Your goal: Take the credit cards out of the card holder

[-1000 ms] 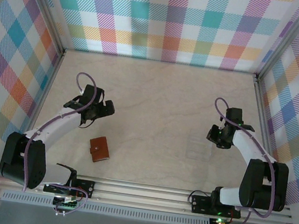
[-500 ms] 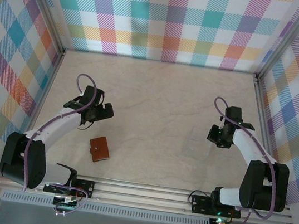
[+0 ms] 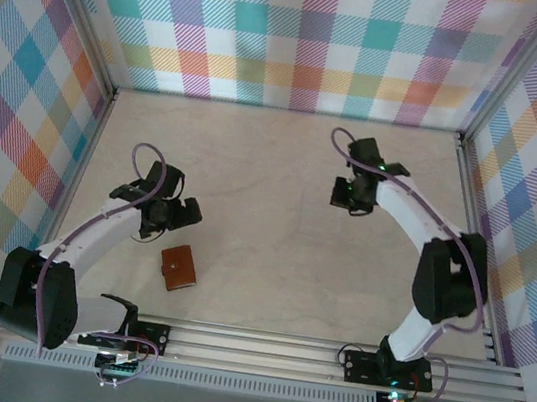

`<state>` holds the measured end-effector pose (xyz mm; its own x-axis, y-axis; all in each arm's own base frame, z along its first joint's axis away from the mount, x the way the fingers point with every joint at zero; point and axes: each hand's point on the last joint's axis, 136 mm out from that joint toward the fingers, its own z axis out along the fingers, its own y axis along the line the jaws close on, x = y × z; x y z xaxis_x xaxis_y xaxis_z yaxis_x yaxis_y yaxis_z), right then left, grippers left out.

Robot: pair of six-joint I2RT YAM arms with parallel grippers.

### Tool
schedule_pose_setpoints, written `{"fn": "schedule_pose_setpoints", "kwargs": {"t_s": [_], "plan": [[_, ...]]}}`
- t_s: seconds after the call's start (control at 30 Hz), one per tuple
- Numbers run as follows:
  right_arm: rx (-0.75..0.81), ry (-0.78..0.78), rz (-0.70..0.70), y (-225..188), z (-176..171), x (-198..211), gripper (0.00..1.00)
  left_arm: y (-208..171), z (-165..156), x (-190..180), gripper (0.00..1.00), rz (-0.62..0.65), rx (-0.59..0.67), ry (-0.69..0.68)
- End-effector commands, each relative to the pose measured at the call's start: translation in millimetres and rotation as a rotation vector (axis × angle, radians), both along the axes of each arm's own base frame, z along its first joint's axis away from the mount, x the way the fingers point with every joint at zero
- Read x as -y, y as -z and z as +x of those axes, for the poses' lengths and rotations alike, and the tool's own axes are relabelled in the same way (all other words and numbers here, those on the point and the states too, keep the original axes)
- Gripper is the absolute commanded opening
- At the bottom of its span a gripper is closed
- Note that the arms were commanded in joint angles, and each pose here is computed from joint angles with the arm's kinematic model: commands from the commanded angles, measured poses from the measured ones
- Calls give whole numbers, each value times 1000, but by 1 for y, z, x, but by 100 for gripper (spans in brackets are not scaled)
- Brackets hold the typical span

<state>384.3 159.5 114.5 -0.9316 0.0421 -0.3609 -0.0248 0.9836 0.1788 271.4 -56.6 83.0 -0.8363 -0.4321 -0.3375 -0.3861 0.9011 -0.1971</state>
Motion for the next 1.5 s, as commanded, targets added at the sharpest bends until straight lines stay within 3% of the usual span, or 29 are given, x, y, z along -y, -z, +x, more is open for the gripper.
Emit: {"fn": "schedule_pose_setpoints", "kwargs": {"t_s": [0.0, 0.27, 0.8, 1.07, 1.47], "plan": [[5, -23, -4, -8, 19, -28, 1, 13, -27, 4, 100, -26, -104, -16], [-8, -63, -26, 0, 57, -72, 1, 28, -45, 4, 100, -40, -131, -37], [-46, 61, -122, 35, 66, -71, 1, 53, -66, 16, 100, -118, -209, -14], [-58, 45, -118, 39, 65, -75, 16, 59, -71, 21, 100, -144, -232, -3], [14, 27, -81, -3, 60, -72, 37, 64, -74, 25, 100, -110, -257, -29]]}}
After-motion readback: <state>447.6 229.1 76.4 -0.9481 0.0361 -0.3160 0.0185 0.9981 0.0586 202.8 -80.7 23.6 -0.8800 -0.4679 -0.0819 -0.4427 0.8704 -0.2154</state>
